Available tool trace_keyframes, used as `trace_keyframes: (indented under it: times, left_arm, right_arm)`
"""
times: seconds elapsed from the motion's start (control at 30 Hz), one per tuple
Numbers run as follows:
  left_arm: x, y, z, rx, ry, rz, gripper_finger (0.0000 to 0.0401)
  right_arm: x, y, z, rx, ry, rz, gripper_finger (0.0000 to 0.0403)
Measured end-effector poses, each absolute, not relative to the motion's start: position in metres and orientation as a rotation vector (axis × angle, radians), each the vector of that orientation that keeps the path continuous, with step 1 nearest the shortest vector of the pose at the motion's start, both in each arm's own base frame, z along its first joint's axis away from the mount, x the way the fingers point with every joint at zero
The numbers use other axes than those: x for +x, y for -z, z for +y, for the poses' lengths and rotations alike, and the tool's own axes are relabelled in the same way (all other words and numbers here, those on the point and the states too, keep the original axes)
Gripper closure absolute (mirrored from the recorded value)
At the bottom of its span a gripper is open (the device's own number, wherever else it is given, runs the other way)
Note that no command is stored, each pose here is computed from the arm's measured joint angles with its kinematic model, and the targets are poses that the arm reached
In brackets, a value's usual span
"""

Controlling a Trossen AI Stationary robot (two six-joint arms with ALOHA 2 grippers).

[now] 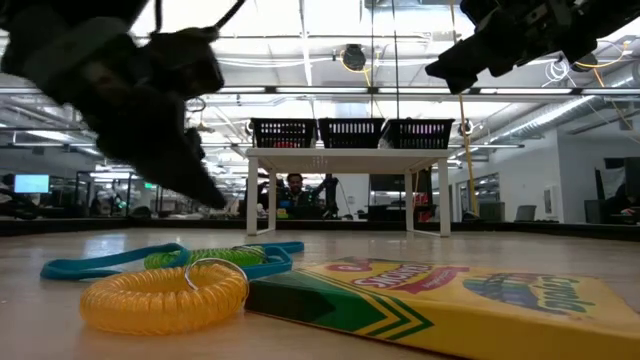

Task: Pick & Place Office Desk Supplies
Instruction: Put the blue rubber band into the right black bin on the shelf

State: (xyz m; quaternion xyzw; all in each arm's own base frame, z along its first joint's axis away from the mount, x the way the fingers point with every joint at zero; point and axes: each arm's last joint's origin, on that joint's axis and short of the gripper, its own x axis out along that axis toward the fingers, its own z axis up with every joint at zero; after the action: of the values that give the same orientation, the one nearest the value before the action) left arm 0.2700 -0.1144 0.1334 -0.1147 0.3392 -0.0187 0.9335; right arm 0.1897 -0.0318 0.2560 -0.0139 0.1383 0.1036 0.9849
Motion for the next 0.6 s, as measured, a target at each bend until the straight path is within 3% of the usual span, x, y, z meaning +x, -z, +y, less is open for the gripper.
trace_keyframes:
  times: [0.17, 0.33, 0.6]
  left_arm:
    - [0.277, -0.147, -0.124, -0.246, 0.134, 0.67, 0.0253]
    - [0.264, -0.138, -0.136, -0.141, 0.242, 0.803, 0.0192]
    - [0.259, -0.135, -0.137, -0.122, 0.123, 0.813, 0.0174]
  right_arm:
    - [0.19, -0.256, -0.032, -0.035, -0.209, 0.277, 0.0273]
    - [0.19, -0.256, -0.032, -0.036, -0.21, 0.28, 0.0273]
    - [0.19, -0.255, -0.032, -0.047, -0.212, 0.282, 0.0273]
